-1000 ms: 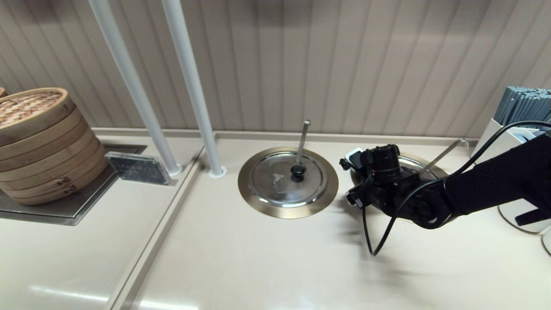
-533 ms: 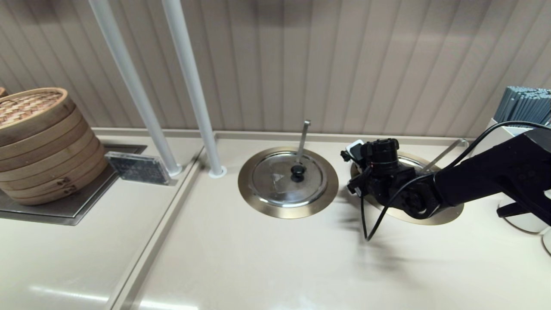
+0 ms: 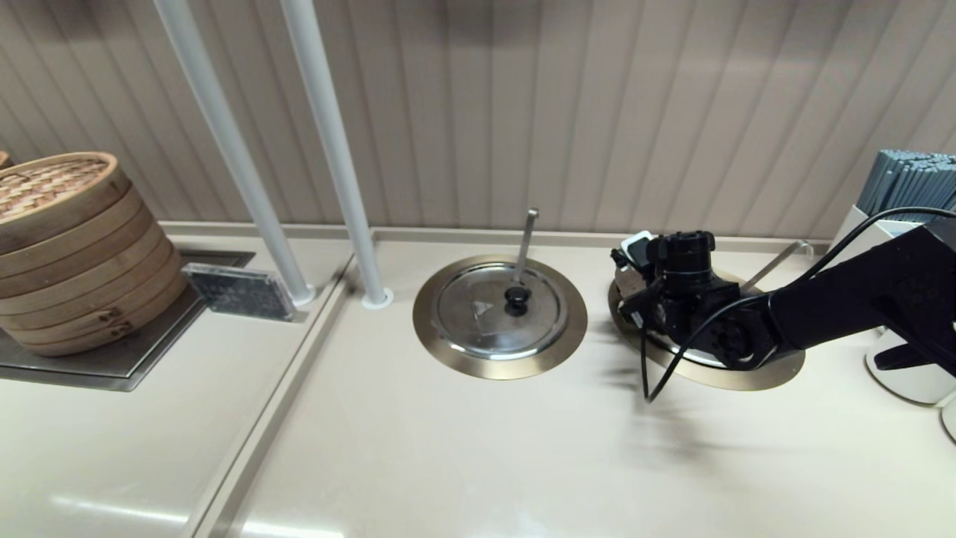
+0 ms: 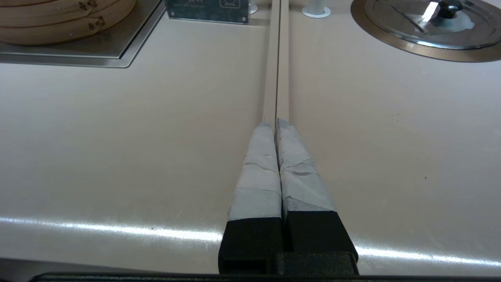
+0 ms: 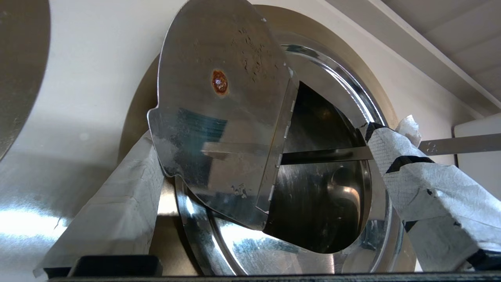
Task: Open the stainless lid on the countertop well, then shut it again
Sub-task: Close the lid
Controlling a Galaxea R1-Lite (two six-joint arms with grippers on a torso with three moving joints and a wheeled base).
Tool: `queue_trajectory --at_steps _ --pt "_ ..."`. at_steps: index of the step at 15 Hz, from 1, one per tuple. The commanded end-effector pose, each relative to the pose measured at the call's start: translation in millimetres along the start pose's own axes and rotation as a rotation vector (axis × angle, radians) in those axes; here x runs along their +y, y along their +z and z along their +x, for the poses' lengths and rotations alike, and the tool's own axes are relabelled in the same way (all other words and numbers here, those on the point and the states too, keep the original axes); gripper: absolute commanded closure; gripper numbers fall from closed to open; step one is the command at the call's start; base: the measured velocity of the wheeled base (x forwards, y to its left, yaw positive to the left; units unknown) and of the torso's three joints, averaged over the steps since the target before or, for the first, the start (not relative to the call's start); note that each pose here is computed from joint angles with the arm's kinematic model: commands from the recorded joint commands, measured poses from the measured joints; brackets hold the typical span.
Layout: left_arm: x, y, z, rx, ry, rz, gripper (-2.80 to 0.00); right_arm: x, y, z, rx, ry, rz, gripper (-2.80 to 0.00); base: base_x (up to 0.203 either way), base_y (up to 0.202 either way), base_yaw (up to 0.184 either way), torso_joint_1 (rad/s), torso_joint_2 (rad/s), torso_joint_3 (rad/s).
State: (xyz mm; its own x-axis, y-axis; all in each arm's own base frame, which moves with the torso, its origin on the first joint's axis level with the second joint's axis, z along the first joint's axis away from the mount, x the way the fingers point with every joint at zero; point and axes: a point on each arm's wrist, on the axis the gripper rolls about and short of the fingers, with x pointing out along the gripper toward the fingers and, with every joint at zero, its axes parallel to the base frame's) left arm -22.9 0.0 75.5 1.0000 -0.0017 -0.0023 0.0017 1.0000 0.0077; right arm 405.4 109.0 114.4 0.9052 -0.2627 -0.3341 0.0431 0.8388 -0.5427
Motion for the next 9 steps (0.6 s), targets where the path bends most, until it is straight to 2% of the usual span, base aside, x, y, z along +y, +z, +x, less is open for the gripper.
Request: queue_trajectory --at_steps 1,9 --pt "0.0 -0.5 0.1 0.002 0.0 0.0 0.0 -7.1 3.6 -2.2 -0.015 -0.018 0.012 -2.8 0.0 0.0 0.0 0.0 0.0 0.0" --pt "0.0 0.0 0.0 0.0 0.0 0.0 0.0 -40.5 11.9 -7.5 -0.069 -0.094 0.058 -2.8 0.0 0.0 0.0 0.0 0.0 0.0"
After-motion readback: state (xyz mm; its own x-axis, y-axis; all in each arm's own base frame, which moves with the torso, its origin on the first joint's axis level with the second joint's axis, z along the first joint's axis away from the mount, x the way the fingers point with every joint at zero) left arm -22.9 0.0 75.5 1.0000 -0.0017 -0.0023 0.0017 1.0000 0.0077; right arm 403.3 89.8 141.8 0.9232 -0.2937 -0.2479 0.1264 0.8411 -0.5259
